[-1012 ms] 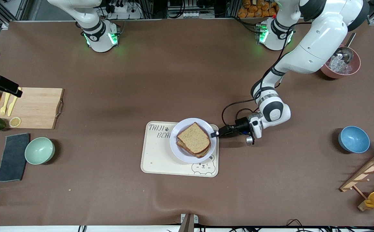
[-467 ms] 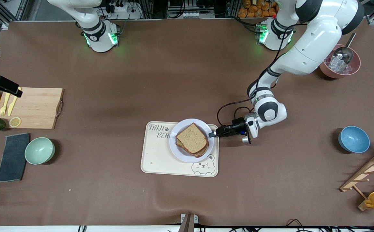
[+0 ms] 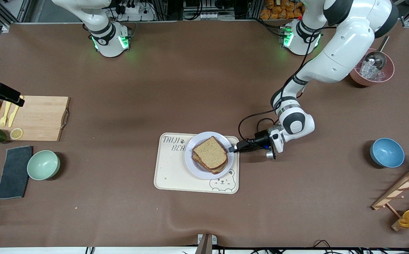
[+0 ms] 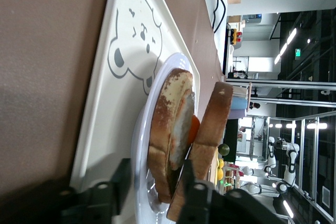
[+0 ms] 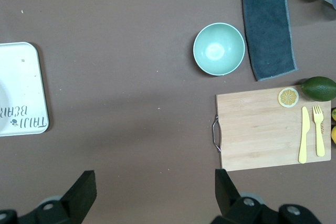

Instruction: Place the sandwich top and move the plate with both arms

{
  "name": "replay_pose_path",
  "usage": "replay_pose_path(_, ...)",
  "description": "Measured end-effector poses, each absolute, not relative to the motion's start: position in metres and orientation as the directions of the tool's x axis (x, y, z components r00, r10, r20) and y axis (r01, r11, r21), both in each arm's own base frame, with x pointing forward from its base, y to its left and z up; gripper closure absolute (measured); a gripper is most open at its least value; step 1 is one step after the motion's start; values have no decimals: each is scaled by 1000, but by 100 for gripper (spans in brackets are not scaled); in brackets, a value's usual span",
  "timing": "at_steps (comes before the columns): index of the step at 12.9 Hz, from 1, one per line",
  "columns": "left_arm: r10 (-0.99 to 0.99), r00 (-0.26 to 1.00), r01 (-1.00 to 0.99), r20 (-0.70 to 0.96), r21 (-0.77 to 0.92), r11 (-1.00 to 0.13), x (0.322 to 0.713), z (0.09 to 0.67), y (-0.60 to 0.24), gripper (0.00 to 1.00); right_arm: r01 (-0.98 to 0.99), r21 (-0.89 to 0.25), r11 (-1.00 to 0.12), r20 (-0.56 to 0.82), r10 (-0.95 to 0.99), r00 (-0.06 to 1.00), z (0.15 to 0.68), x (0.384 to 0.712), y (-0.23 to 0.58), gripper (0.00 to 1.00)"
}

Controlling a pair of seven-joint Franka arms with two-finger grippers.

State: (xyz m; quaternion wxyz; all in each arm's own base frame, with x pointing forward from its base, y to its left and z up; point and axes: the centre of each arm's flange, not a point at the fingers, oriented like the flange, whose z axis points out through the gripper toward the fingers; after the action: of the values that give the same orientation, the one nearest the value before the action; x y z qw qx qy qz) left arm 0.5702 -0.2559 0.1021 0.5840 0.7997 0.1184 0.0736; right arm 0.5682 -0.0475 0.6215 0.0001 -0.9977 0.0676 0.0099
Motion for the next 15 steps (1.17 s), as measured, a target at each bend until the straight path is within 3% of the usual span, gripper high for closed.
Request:
replay_pose_path(2,284,959,110,-25,952,-287,573,103,-253,44,-135,1,-991,-21,-135,991,621,568,-47,0)
replay_pose_path(10,302,953,106,-12,949,-298,588,140,-224,56,-135,2,-991,-25,-135,991,619,570,-48,0)
replay_pose_path(15,227,971,158,-73,911,-381,617,231,-179,62,-135,2,-991,-24,-135,991,619,570,-48,0)
